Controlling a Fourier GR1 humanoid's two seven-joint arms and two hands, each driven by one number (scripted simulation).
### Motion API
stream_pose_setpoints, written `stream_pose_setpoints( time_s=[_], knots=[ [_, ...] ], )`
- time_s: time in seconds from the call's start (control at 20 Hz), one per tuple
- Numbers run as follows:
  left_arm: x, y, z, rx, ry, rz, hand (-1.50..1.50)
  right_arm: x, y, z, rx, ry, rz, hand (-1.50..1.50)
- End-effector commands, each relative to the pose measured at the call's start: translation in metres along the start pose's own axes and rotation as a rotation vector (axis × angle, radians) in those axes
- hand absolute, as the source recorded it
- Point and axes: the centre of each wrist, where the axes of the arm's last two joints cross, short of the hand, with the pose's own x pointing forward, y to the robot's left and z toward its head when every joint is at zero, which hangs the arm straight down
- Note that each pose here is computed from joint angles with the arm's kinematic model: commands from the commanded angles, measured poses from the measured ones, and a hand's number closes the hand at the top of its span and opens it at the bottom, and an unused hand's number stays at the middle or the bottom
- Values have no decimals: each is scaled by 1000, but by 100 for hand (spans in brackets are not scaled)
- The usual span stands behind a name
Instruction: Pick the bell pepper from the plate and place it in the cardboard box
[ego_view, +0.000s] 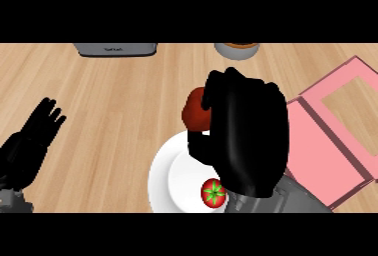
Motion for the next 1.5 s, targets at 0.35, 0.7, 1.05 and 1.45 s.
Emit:
stream_pose_setpoints(
  time_s=[0.35, 0.7, 1.05, 1.45],
  knots=[
    [-5, 16, 8, 4, -11, -16, 0, -55, -40, -24, -17, 289, 178, 150],
    [-10, -2, 1, -6, -17, -14, 0, -92, -36, -43, -19, 261, 164, 150],
    [2, -9, -4, -7, -21, -10, 0, -147, 14, -37, 19, 282, 138, 150],
    [-10, -4, -8, -16, -12, 1, 0, -181, 60, -49, 196, 488, 79, 150]
  ],
)
